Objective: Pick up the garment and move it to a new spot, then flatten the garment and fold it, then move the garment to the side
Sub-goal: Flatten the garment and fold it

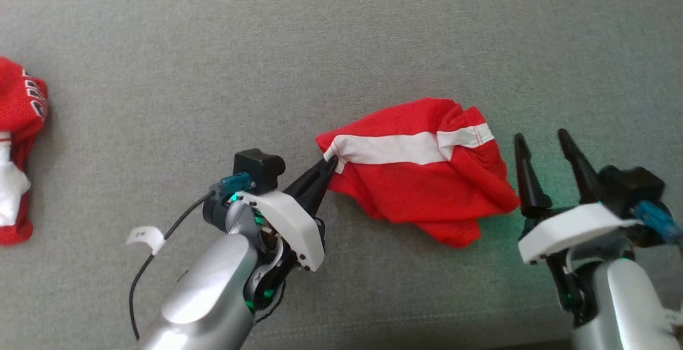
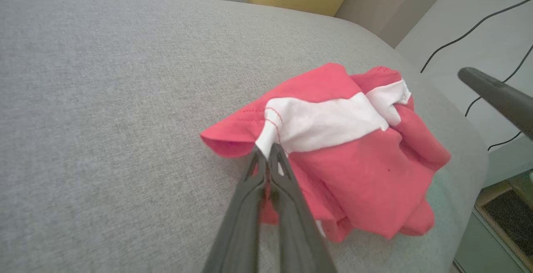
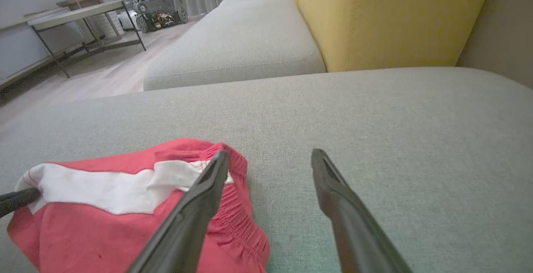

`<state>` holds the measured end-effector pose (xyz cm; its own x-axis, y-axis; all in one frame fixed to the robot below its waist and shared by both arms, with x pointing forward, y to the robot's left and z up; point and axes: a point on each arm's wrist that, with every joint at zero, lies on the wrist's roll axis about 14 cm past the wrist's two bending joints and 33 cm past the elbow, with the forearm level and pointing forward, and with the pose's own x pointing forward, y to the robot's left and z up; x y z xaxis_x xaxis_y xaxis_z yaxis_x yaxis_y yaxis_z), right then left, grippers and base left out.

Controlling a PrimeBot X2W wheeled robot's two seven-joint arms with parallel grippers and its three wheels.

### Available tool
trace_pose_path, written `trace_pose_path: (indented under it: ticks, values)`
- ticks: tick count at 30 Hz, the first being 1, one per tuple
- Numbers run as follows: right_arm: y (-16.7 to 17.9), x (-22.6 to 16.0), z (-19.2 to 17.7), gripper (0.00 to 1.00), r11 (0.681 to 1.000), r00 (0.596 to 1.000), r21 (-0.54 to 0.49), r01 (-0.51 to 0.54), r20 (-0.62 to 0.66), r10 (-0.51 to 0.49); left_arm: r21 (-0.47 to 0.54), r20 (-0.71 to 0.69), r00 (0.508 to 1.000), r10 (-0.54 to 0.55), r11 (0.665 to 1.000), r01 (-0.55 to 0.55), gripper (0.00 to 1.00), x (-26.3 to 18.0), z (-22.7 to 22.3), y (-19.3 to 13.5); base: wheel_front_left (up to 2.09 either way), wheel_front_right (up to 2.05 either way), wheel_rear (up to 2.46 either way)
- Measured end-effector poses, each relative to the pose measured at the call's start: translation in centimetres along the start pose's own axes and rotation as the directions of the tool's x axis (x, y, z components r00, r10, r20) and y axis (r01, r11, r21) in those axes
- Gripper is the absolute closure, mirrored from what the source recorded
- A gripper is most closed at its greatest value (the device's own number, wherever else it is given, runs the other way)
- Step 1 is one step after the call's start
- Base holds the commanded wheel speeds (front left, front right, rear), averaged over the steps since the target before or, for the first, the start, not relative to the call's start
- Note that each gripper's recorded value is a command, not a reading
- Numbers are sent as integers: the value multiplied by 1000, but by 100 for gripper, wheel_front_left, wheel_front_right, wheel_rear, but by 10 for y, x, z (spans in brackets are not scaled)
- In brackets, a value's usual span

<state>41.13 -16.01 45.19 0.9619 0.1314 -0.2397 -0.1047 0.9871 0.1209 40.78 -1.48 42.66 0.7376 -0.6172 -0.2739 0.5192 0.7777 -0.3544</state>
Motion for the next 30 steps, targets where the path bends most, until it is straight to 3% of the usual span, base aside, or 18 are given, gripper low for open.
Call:
trace_pose_path:
  ticks: [16, 17, 19, 24, 30]
  values:
    - [36, 29, -43, 0, 988, 971, 62, -138, -189, 147, 10, 5, 1000, 23, 1000, -23, 100, -6, -1, 8, 0, 0, 0]
    - [40, 31, -44, 20, 985, 966, 77, -155, -196, 168, 14, 8, 1000, 23, 1000, -23, 100, -5, 0, 9, 0, 0, 0]
    - [45, 32, -47, 100, 980, 958, 81, -179, -212, 193, 15, 9, 1000, 24, 1000, -24, 100, -5, 1, 10, 0, 0, 0]
    - [51, 33, -45, 100, 972, 950, 89, -216, -210, 231, 18, 15, 999, 32, 999, -32, 100, -7, 1, 13, 0, 0, 0]
    - [40, 38, -9, 100, 975, 972, 63, -214, -85, 219, 55, 80, 996, 47, 997, -51, 100, -13, 19, 23, 0, 0, 0]
